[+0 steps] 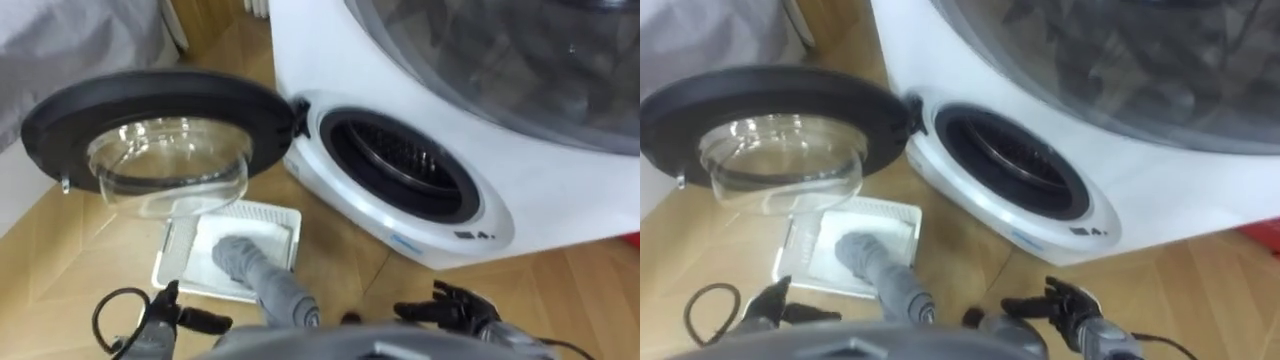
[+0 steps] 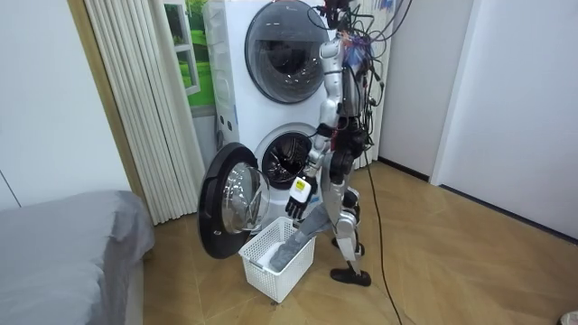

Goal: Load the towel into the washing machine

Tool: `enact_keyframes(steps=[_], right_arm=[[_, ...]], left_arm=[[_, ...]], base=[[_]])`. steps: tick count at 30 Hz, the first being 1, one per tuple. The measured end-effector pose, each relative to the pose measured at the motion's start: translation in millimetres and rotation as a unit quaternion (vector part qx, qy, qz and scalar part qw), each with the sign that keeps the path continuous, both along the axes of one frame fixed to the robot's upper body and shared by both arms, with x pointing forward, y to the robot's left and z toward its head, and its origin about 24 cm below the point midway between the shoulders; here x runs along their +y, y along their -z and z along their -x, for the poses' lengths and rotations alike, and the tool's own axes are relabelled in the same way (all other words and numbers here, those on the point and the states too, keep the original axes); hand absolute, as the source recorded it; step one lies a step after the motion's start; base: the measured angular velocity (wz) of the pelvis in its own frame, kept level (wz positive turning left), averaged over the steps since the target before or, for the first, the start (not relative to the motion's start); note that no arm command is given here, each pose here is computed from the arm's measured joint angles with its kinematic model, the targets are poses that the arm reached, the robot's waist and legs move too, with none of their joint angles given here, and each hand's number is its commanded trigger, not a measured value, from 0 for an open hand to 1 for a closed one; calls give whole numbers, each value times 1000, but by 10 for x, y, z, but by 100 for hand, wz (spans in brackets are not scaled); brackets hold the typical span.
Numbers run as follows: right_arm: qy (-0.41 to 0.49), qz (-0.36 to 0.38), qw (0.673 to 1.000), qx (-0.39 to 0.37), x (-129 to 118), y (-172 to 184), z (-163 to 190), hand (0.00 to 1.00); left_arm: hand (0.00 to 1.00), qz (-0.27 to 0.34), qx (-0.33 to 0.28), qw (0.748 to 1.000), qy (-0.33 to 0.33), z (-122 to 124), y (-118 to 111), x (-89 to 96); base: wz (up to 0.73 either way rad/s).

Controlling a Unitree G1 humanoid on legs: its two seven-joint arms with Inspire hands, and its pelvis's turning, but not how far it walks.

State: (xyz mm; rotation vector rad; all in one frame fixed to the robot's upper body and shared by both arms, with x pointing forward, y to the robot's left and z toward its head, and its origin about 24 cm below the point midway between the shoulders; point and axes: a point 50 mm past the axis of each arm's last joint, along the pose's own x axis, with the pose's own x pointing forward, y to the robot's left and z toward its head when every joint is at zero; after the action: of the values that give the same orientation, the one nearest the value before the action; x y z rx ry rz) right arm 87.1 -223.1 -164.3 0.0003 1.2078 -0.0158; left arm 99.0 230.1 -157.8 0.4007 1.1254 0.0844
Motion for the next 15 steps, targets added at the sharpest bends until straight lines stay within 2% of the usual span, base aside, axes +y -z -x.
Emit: enact_keyframes(steps=[2, 5, 10, 15], right_arm=[[-19, 5, 1000, -12, 7, -28, -145, 0], [-34, 12, 999, -27, 16, -65, -301, 0], [-59, 25, 996, -54, 59, -132, -546, 0], [-85, 34, 993, -77, 95, -190, -719, 0]], left_arm=[[0, -13, -16, 999, 46, -191, -39, -31], [0, -17, -40, 996, 82, -407, -90, -112], [0, -39, -49, 986, 156, -592, -137, -189], [0, -57, -86, 971, 217, -947, -276, -303]], base=[[-6], [-3], [-20], [-1]])
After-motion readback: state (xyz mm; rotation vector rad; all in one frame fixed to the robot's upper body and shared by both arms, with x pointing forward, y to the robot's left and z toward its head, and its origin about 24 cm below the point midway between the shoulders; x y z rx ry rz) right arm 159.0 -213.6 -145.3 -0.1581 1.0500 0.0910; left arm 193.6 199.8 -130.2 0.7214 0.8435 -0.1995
